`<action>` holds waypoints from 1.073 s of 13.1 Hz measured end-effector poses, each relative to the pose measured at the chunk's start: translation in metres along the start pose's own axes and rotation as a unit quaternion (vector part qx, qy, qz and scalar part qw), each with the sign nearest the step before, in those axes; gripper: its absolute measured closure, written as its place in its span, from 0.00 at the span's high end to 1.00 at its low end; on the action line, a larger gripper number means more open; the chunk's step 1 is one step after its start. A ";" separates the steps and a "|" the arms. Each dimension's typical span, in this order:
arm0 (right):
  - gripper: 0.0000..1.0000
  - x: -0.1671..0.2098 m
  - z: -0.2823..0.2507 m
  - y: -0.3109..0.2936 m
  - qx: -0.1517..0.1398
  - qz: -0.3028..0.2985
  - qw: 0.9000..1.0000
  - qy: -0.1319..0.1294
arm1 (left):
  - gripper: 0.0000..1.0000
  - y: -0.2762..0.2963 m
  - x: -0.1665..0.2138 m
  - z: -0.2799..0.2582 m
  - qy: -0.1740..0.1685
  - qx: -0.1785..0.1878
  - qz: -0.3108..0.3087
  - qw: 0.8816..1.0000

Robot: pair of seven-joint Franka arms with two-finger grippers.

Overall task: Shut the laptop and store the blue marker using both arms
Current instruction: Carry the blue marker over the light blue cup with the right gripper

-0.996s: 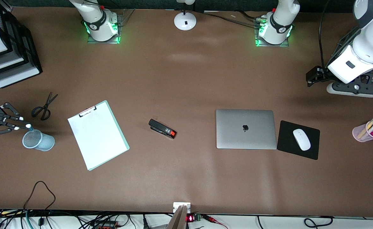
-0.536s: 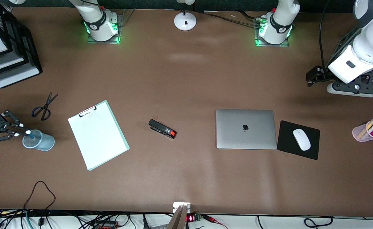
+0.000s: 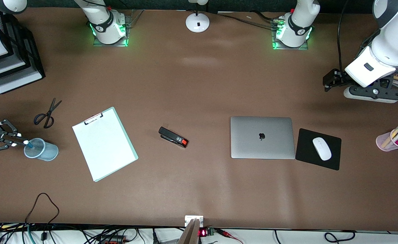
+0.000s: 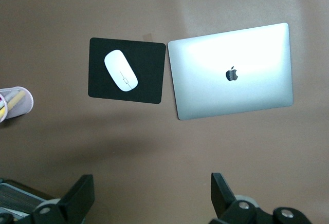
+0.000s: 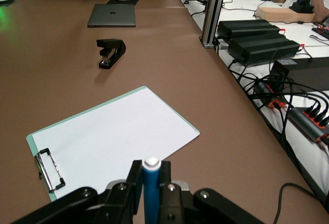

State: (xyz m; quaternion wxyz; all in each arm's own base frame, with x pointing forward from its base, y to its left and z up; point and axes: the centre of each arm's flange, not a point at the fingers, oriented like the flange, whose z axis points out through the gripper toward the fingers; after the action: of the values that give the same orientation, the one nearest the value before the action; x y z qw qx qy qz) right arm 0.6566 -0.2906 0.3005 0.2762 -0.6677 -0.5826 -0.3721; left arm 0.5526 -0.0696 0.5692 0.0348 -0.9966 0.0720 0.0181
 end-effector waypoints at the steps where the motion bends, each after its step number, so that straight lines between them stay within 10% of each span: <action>1: 0.18 -0.007 0.003 -0.001 0.001 0.004 1.000 0.001 | 1.00 0.003 0.000 -0.001 0.001 0.000 0.002 1.000; 14: 0.18 -0.068 0.017 -0.005 -0.003 0.030 1.000 0.002 | 1.00 0.023 0.000 -0.007 0.006 0.001 0.020 1.000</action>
State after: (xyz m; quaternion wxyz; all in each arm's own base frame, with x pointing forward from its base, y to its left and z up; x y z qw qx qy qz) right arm 0.6519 -0.3152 0.2352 0.2865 -0.6847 -0.5606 -0.3670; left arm 0.5491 -0.0927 0.5744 0.0352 -0.9950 0.0921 0.0128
